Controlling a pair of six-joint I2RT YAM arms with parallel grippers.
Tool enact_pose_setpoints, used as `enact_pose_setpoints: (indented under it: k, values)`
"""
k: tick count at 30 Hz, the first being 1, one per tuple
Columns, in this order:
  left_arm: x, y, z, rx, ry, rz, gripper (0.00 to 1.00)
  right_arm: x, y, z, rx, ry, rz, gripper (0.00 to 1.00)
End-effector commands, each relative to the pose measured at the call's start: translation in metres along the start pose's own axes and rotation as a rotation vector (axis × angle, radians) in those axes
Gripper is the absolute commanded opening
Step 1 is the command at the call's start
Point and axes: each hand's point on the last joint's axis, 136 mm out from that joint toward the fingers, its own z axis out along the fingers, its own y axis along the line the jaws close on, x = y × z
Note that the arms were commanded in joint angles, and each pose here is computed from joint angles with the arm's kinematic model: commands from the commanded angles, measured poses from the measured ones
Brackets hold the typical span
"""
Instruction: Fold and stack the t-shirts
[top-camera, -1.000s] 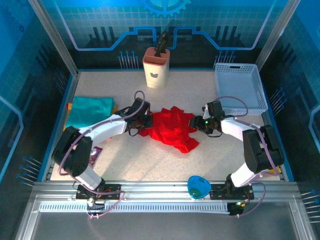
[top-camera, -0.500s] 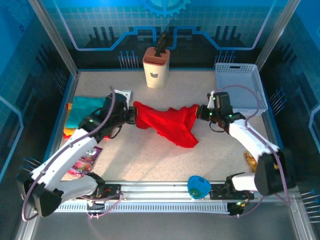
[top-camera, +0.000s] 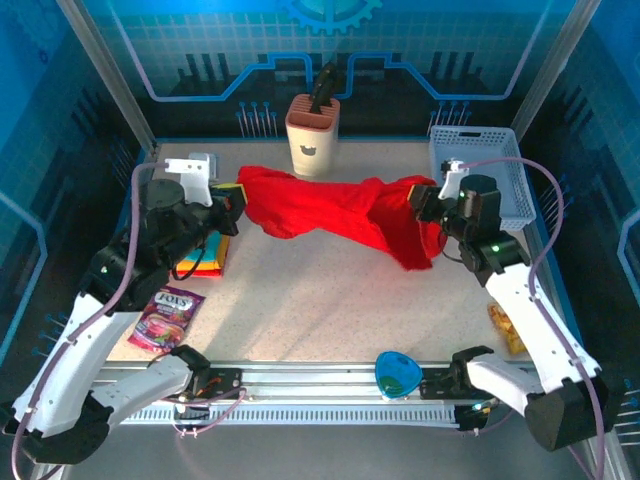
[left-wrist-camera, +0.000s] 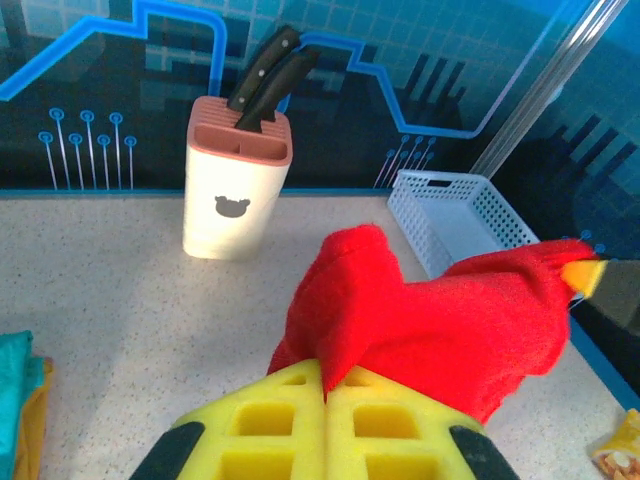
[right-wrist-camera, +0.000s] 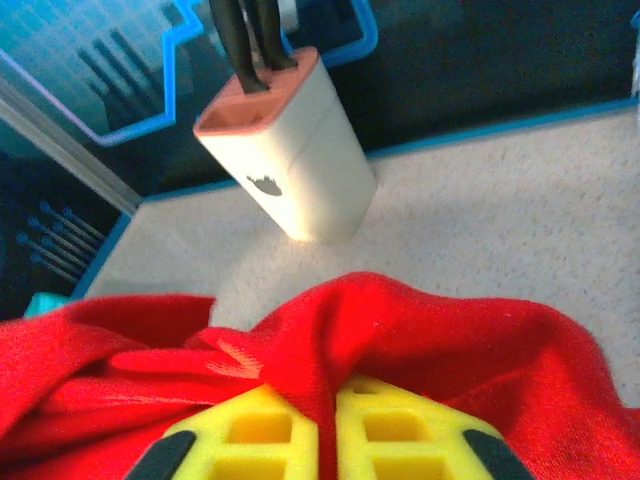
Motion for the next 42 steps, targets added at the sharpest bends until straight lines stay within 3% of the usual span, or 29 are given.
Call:
enact_pose_setpoints:
  k: [1,3,5,7,9,13,18,21,32,39,42]
  values:
    - [0.000,0.001,-0.005,0.001,0.006,0.011,0.00,0.040,-0.004,0.021,-0.016,0.190,0.017,0.26]
    - [0.005,0.002,-0.002,-0.003,0.018,0.003,0.00,0.068,-0.012,0.035,-0.008,0.331,0.030,0.56]
    - [0.011,0.004,0.003,-0.007,0.031,-0.005,0.00,0.095,-0.017,0.044,-0.010,0.480,0.047,0.76]
    - [0.015,0.005,0.007,-0.007,0.041,-0.013,0.00,0.121,-0.016,0.050,-0.028,0.571,0.052,0.84]
    - [0.017,0.006,0.009,-0.011,0.042,-0.015,0.00,0.137,-0.007,0.049,-0.058,0.567,0.005,0.88]
    - [0.015,0.009,0.008,-0.029,0.032,-0.002,0.00,0.171,0.008,0.037,-0.091,0.556,-0.126,0.89]
    - [0.011,0.008,0.011,-0.034,0.030,-0.002,0.01,0.219,0.062,0.018,-0.350,0.565,-0.272,0.86]
    - [0.011,0.008,0.014,-0.037,0.035,0.000,0.01,0.246,0.085,0.014,-0.407,0.564,-0.395,0.86]
    - [0.004,0.013,0.021,-0.081,0.020,0.009,0.01,0.318,0.184,0.017,-0.596,0.510,-0.578,0.84]
    - [-0.001,0.013,0.022,-0.088,0.012,0.010,0.01,0.353,0.208,0.033,-0.543,0.514,-0.594,0.74]
    - [-0.002,0.013,0.022,-0.090,0.010,0.013,0.01,0.358,0.208,0.043,-0.499,0.518,-0.575,0.63]
